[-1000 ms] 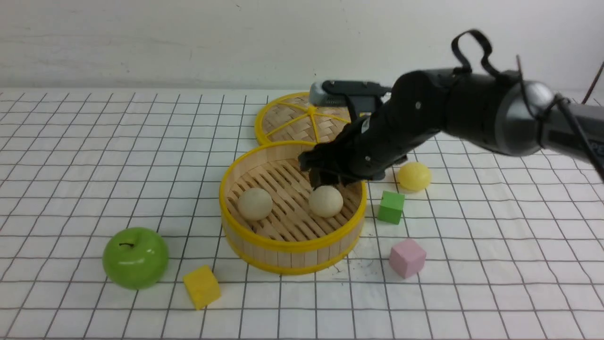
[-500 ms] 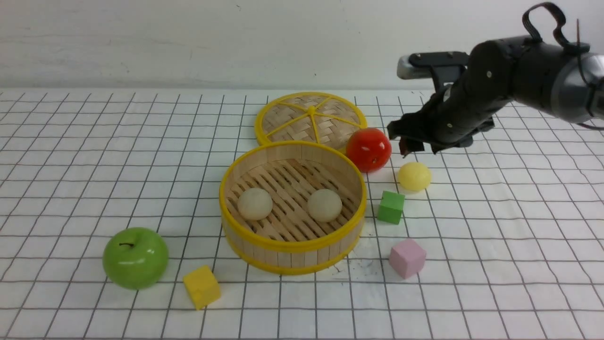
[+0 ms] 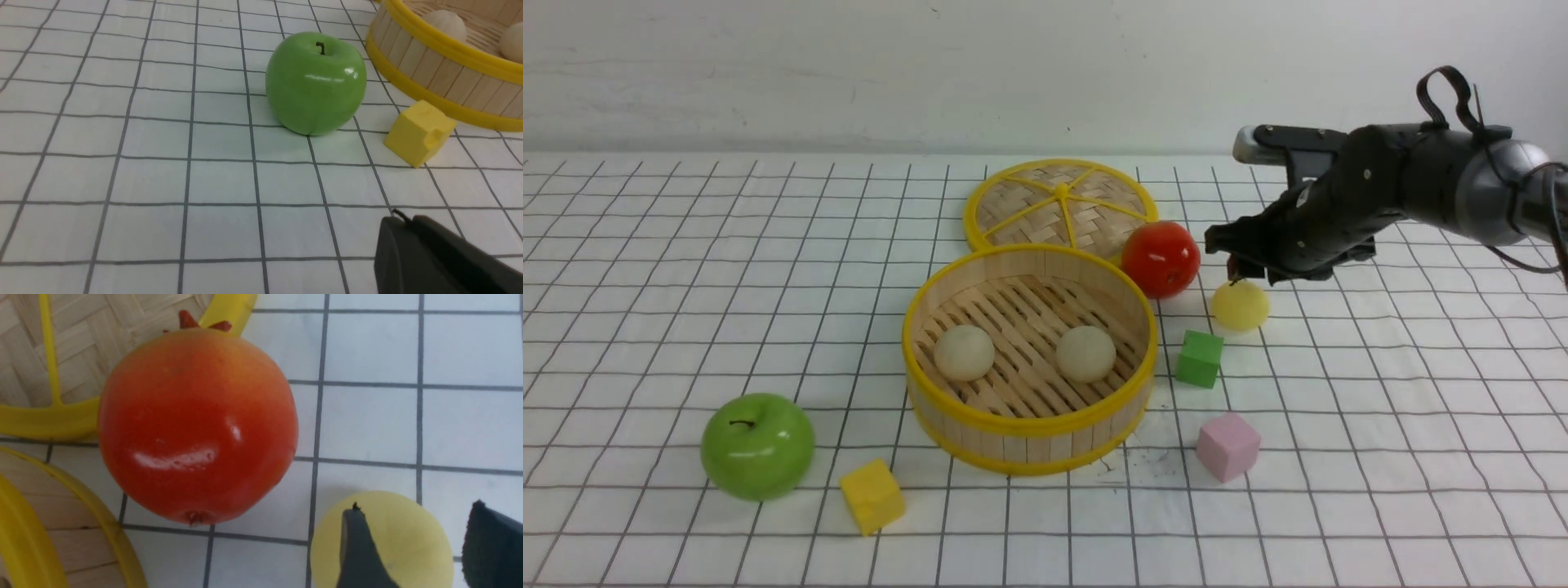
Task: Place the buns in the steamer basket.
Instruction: Use the right arm to grab a steamed stuffed bun, then use the right arm to put the steamed stuffed bun into the steamer
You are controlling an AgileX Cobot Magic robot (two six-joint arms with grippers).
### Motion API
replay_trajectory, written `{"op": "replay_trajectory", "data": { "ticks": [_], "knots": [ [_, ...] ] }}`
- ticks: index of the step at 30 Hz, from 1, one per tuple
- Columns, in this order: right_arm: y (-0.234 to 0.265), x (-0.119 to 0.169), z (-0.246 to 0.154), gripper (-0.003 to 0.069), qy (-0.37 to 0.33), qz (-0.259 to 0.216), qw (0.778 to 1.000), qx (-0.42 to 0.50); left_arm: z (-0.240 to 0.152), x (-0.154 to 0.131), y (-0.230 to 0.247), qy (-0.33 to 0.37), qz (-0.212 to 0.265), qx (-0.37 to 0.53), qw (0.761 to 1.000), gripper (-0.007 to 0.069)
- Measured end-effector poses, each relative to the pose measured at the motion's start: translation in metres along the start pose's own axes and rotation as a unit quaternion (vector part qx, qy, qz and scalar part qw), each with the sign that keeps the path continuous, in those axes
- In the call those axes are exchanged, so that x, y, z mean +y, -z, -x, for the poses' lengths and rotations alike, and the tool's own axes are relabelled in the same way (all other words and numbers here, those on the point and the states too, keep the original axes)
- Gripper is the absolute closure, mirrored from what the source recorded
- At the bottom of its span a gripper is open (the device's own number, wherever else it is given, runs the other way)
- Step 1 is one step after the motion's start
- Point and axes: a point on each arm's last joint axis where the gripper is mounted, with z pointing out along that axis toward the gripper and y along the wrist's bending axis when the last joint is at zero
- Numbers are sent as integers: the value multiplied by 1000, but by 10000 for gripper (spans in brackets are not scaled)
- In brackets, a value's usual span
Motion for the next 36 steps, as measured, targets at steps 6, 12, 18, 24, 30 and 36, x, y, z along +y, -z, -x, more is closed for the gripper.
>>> {"op": "replay_trajectory", "data": {
  "ticks": [6, 12, 18, 24, 30, 36],
  "knots": [
    [-13, 0, -8, 408, -25, 9, 1000, 16, 0, 0, 0, 0, 0, 0, 1000, 608],
    [-11, 1, -7, 645, -33, 15, 999, 14, 0, 0, 0, 0, 0, 0, 1000, 608],
    [15, 6, 10, 659, -31, 23, 999, -25, 0, 0, 0, 0, 0, 0, 1000, 608],
    [66, 27, 43, 659, -45, 59, 987, -145, 0, 0, 0, 0, 0, 0, 1000, 608],
    [70, 75, 35, 659, -44, 112, 981, -150, 0, 0, 0, 0, 0, 0, 1000, 608],
    [29, 126, -4, 659, -12, 139, 986, -96, 0, 0, 0, 0, 0, 0, 1000, 608]
  ]
}}
